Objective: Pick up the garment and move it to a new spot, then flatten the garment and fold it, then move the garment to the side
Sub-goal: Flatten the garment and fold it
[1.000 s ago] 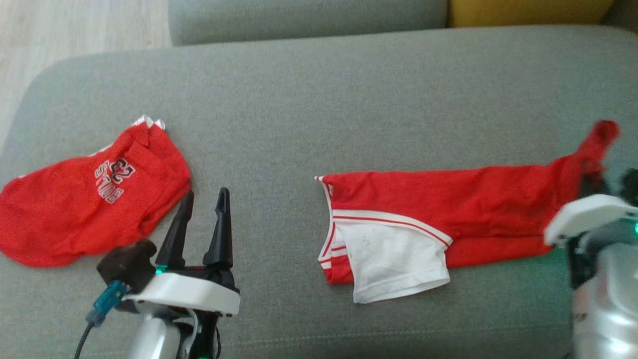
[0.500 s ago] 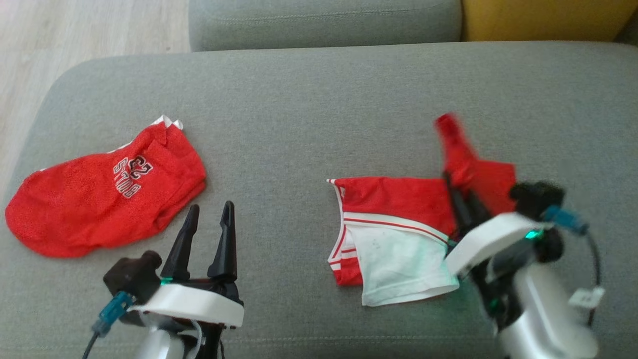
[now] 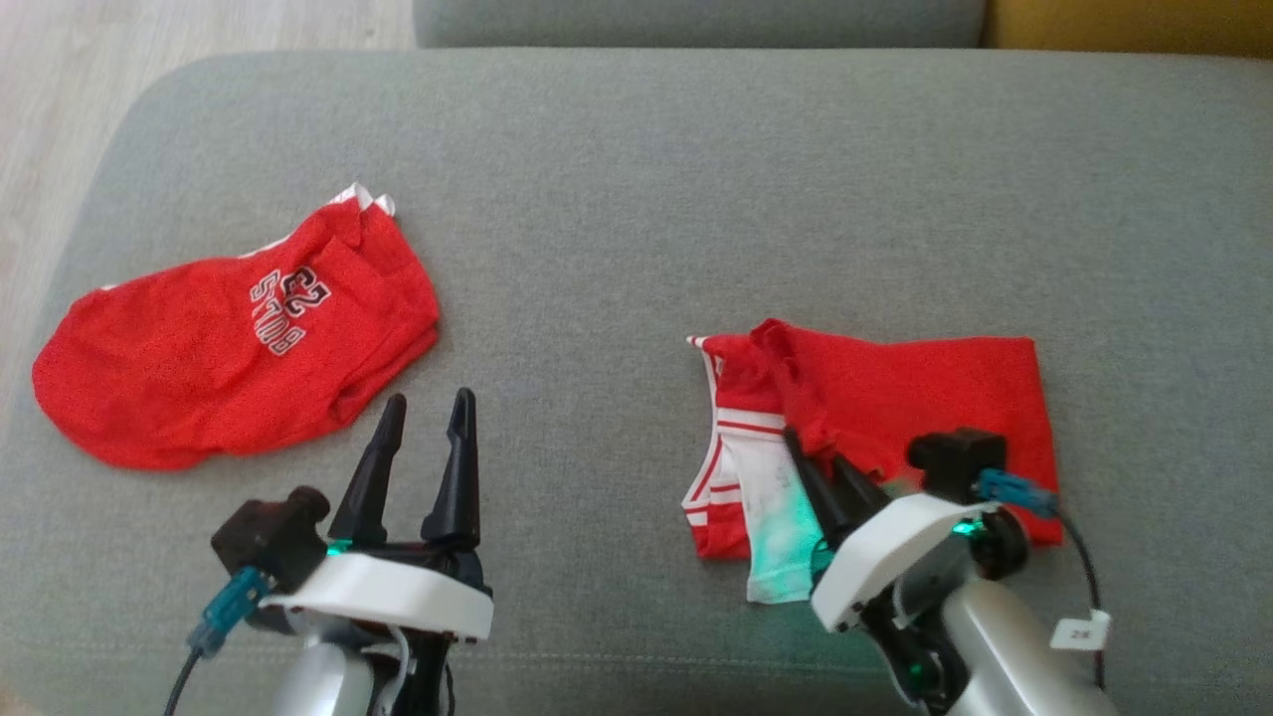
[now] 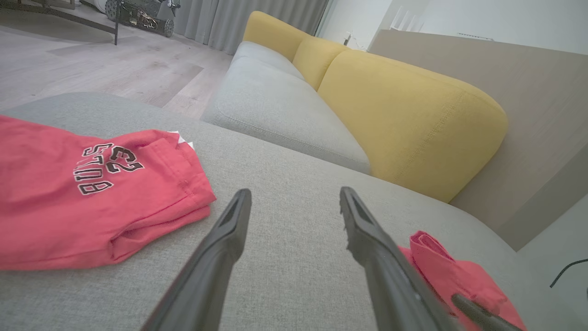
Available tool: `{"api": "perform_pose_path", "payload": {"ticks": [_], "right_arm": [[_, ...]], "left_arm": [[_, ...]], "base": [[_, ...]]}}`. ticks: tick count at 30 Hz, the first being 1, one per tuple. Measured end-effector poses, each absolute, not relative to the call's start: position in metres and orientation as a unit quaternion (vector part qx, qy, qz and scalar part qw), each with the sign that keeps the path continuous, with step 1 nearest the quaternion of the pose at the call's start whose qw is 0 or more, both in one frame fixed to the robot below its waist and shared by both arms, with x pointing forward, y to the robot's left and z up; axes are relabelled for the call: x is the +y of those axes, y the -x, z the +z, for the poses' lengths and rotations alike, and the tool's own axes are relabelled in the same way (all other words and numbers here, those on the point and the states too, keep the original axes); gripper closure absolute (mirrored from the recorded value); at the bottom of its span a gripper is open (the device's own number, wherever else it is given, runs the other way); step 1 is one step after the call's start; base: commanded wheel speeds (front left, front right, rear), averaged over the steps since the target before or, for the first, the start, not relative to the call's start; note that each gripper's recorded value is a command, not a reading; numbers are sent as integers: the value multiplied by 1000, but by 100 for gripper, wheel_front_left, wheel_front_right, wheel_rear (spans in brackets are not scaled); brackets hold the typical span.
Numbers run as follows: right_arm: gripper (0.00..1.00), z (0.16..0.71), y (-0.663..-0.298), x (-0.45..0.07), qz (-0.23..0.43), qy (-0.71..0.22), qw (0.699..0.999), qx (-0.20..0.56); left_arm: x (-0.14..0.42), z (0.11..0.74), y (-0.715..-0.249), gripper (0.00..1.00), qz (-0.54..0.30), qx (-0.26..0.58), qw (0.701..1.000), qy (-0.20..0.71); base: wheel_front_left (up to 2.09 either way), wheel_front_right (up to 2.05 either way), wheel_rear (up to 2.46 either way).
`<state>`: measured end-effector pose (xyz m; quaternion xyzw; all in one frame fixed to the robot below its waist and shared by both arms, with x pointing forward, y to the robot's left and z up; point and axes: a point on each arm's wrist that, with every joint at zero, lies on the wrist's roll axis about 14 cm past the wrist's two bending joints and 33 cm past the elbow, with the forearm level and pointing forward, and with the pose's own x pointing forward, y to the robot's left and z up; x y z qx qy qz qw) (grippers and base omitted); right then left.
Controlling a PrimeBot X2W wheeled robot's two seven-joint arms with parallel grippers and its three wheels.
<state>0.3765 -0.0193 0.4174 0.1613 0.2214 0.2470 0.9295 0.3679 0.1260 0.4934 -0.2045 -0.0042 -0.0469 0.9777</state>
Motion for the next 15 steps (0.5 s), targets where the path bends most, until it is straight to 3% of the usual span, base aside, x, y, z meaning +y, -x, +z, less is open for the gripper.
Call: {"api": "perform_pose_path", "payload": {"ticks": [1, 8, 15], "right_arm": [[0, 414, -375, -15, 253, -160, 927, 228], [0, 423, -363, 22, 304, -203, 902, 229], [0, 441, -383, 0, 273, -195, 924, 185]], "left_arm": [[127, 493, -369, 0, -46, -4, 978, 204], [130, 488, -370, 0, -39, 3, 978, 207], [123, 494, -371, 0, -52, -5, 977, 208]], "base": [[0, 0, 0], [0, 0, 0], [0, 0, 0]]}}
